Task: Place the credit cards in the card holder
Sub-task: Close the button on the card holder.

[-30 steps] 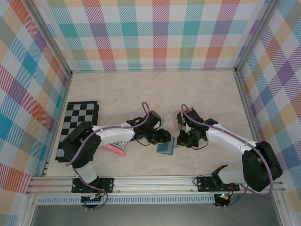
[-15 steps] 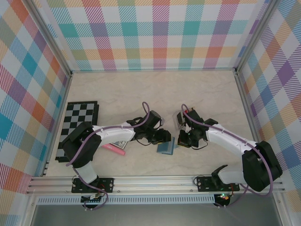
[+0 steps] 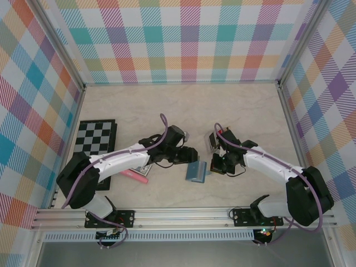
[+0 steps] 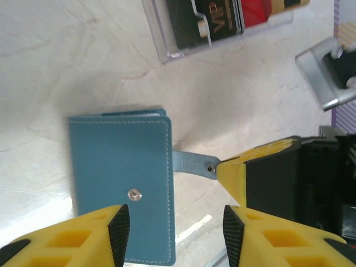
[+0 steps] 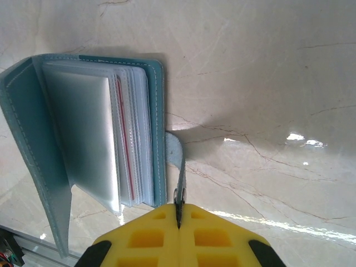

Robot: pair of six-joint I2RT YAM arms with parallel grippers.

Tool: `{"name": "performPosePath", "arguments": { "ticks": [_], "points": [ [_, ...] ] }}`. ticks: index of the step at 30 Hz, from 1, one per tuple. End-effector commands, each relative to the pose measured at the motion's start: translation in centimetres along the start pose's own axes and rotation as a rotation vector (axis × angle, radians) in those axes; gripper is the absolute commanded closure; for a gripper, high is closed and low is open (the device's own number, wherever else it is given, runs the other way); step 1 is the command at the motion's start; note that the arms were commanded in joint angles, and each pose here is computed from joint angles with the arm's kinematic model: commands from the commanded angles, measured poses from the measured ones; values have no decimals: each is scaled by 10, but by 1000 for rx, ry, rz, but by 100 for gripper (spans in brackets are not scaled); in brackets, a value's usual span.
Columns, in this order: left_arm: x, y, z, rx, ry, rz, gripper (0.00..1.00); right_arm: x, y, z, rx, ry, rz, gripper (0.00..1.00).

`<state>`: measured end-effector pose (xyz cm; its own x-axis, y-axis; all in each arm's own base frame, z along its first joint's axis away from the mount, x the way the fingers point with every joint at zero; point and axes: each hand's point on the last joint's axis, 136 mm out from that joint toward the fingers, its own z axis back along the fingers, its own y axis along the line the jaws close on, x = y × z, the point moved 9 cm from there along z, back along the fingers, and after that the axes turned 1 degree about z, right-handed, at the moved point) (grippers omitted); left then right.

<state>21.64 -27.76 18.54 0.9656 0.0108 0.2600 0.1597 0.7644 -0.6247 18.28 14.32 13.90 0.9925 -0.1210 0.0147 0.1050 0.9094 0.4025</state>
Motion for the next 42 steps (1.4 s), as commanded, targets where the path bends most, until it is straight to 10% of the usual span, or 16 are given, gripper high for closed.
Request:
{"name": "performPosePath", "arguments": {
  "ticks": [1,42],
  "points": [
    [-6,37,-4,135,38,66,55,3,2,0,-7,-1,1,96],
    [-30,33,-81,144,217,49,69,20,40,-12,177,50,8,98]
  ]
}}
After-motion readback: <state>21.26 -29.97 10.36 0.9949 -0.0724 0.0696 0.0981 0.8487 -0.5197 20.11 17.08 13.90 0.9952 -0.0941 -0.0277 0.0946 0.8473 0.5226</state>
